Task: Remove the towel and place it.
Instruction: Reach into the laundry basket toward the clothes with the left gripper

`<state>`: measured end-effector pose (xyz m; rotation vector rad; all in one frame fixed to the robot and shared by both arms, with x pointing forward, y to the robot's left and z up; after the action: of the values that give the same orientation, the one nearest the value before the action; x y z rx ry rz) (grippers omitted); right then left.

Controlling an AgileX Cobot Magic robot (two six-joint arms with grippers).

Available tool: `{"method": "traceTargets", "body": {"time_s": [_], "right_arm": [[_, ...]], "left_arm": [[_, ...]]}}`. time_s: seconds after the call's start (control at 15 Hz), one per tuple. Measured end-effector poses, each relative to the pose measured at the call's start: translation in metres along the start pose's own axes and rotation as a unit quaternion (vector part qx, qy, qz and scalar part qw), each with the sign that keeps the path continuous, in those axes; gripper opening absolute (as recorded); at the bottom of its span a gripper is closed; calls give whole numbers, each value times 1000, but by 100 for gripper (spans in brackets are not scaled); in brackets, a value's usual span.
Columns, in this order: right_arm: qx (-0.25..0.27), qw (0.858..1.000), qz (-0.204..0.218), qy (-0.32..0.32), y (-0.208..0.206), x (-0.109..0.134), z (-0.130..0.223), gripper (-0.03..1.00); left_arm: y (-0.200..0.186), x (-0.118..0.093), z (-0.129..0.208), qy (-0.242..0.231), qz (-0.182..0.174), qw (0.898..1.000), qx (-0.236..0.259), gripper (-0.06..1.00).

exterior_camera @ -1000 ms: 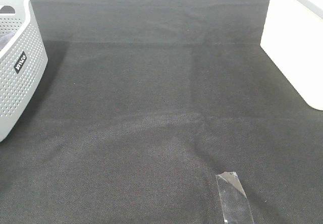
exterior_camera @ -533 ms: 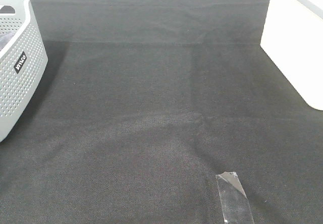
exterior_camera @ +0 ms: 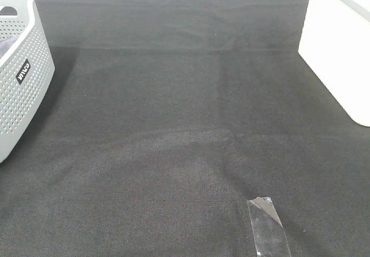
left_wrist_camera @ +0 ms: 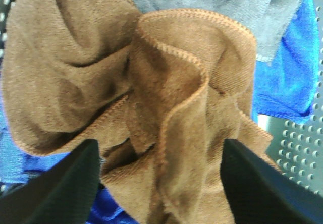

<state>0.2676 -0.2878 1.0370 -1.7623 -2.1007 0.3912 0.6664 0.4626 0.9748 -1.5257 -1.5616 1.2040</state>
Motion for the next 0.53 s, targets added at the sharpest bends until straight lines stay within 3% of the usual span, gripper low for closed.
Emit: {"method": "traceTargets", "body": {"time_s": [0.53], "right_arm": [[0,1000,0,0,0,0,0,56]], "left_arm": [[0,-1,-1,-2,2,1000,-3,45]]}}
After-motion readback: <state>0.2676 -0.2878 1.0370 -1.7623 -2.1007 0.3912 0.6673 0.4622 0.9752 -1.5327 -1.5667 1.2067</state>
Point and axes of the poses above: a point on each arm's last joint axis where the gripper is mounted, y pointing out along that axis toward the gripper, x along the wrist's bending axis when the last joint is at zero, z = x × y, the point moved 4 cm from there along y, pointing out along that axis toward the gripper, and after that the axes turned 7 degrees about y, right-handed, at the moved point
